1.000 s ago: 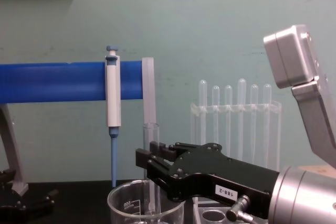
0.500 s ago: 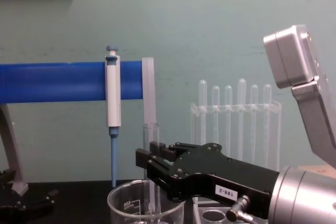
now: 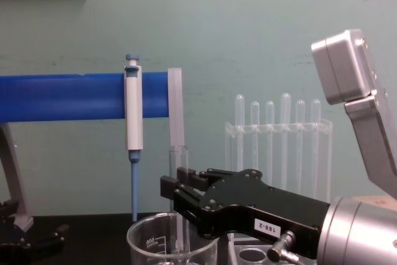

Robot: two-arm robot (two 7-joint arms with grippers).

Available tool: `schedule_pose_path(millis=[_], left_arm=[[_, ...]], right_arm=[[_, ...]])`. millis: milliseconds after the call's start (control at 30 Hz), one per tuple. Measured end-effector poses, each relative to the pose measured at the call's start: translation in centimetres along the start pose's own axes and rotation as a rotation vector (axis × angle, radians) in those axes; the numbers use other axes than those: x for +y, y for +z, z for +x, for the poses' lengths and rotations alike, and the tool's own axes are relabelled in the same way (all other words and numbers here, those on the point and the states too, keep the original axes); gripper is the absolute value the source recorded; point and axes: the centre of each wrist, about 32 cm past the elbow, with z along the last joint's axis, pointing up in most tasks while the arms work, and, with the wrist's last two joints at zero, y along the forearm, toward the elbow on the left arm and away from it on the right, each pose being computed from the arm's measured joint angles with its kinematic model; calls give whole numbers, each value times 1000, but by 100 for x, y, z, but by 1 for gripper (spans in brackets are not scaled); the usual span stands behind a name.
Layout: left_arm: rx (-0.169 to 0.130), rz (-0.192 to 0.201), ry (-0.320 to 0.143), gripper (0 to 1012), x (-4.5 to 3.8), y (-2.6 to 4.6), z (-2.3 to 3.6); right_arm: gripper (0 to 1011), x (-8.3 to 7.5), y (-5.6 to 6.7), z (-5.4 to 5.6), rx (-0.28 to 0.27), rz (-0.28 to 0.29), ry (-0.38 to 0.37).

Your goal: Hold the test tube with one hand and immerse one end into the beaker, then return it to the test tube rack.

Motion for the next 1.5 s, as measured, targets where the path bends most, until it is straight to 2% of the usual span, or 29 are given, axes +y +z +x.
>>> schedule_pose_path(millis=[1500], left_arm=[[0,0,0,1000,0,0,0]], right_arm=[[226,0,0,0,0,0,0]])
